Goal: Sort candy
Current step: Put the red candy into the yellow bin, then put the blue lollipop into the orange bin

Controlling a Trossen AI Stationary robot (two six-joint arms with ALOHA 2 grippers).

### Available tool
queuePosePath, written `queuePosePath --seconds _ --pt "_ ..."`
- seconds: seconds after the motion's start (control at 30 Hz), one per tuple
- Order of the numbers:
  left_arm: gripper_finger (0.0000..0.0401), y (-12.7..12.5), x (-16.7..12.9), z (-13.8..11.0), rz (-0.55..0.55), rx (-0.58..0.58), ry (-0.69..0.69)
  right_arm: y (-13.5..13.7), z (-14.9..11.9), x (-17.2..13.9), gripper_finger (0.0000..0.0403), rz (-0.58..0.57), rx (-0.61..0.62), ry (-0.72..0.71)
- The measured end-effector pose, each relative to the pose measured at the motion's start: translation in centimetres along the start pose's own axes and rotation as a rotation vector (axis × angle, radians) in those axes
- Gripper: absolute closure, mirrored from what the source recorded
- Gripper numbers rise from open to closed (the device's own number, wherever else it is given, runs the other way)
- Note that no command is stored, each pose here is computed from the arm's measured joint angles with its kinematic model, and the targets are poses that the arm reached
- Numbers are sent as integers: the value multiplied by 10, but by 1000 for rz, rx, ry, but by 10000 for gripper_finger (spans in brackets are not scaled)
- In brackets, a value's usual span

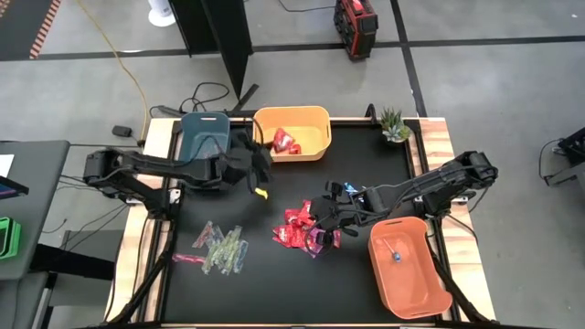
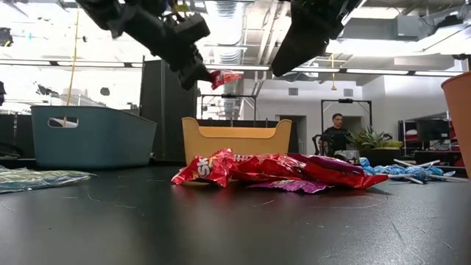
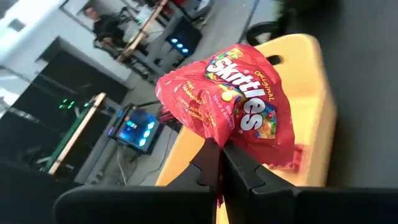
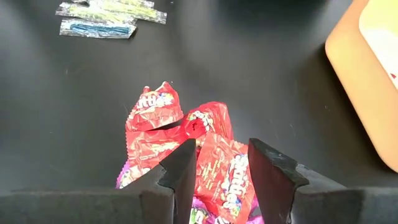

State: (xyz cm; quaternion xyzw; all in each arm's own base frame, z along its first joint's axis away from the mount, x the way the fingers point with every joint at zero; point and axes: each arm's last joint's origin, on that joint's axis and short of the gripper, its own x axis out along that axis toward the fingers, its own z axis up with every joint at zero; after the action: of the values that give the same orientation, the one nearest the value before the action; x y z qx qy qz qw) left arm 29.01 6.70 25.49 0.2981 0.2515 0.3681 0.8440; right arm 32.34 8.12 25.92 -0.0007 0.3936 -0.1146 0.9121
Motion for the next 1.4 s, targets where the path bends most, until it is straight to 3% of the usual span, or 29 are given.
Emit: queuePosePath --seconds 0.33,0.53,0.83,0.97,1.1,1.27,1.4 --pt "401 40 36 -29 -51 -162 5 10 -2 -4 243 25 -18 -13" --pt "401 48 43 -36 -145 -236 -33 14 2 -9 243 41 -14 -35" --pt "397 58 60 -43 -214 -358 72 17 14 -18 243 61 -2 -76" --pt "353 57 74 -41 -240 -390 183 20 14 -20 243 70 6 -79" --pt "277 55 83 -39 -264 -381 249 25 11 -23 243 79 -2 -66" --pt "176 54 80 -30 -281 -362 238 29 3 -25 243 73 2 -12" --pt "139 60 63 -15 -329 -381 166 26 -8 -26 243 33 8 87"
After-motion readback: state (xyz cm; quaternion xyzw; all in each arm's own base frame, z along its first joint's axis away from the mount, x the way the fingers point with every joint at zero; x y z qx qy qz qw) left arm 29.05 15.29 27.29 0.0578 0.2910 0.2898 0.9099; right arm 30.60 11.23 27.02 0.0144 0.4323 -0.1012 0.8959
